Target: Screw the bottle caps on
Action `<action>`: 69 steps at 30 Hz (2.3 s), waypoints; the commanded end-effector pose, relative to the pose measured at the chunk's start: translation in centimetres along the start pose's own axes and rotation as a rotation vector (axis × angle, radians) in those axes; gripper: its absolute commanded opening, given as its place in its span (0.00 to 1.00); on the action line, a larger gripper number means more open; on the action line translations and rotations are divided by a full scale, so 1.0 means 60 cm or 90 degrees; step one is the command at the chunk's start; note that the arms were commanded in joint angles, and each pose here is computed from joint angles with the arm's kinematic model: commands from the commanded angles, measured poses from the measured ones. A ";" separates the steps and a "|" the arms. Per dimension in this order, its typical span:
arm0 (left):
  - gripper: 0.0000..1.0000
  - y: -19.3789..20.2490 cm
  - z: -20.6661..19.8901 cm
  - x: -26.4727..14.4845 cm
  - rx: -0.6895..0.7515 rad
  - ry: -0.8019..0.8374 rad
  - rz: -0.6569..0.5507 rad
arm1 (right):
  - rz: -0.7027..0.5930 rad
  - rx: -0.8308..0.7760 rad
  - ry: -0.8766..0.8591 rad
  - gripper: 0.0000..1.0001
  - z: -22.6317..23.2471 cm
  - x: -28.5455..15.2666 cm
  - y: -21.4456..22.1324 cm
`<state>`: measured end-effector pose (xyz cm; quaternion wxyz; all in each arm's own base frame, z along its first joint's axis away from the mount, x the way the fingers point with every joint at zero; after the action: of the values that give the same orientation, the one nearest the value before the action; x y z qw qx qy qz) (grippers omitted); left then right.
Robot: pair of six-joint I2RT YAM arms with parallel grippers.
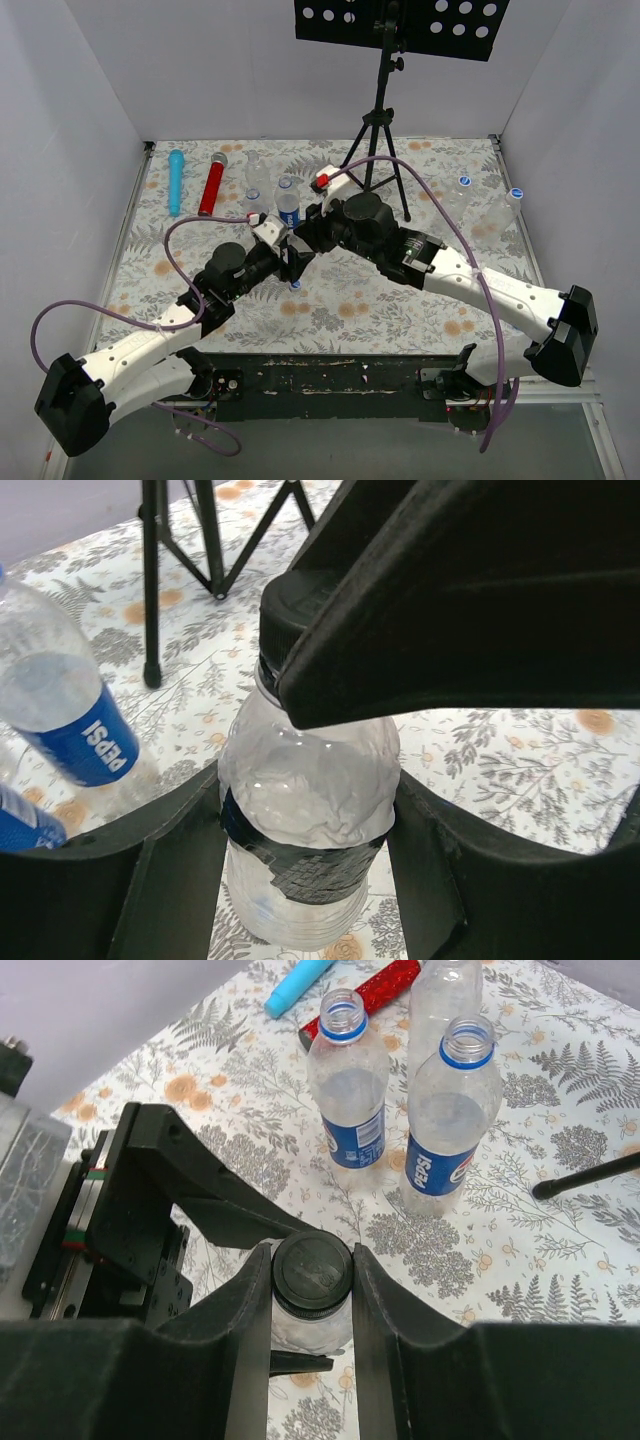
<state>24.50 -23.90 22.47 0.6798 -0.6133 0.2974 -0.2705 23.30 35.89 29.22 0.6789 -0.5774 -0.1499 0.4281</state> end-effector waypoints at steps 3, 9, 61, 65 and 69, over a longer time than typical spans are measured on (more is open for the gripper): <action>0.00 -0.067 0.056 -0.006 0.002 -0.122 -0.070 | -0.054 -0.009 0.016 0.29 -0.028 -0.018 -0.022; 0.00 -0.075 0.019 0.002 -0.026 0.033 -0.091 | -0.111 -0.067 -0.215 0.72 0.015 -0.088 -0.108; 0.00 -0.080 -0.139 -0.073 0.005 0.584 -0.097 | 0.111 -0.270 -0.705 0.31 0.103 -0.130 0.006; 0.00 -0.083 -0.134 -0.071 0.014 0.562 -0.104 | 0.148 -0.262 -0.670 0.20 0.099 -0.126 0.025; 0.00 -0.087 -0.112 -0.053 0.037 0.477 -0.112 | 0.197 -0.240 -0.527 0.09 0.070 -0.095 0.042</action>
<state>15.50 -26.65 24.37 0.4522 -0.4671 0.5531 -0.5209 14.56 34.16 32.64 0.3393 -0.4176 -0.5062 0.6740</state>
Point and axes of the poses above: each gripper's point midway between its finger pads, its own x axis out along the fingers, its own z axis along the line the jaws close on, y = z × x, the point moved 1 cm from there along -x, back along the fingers, and after that the axes turned 9 degrees about x, right-handed, at the moved point
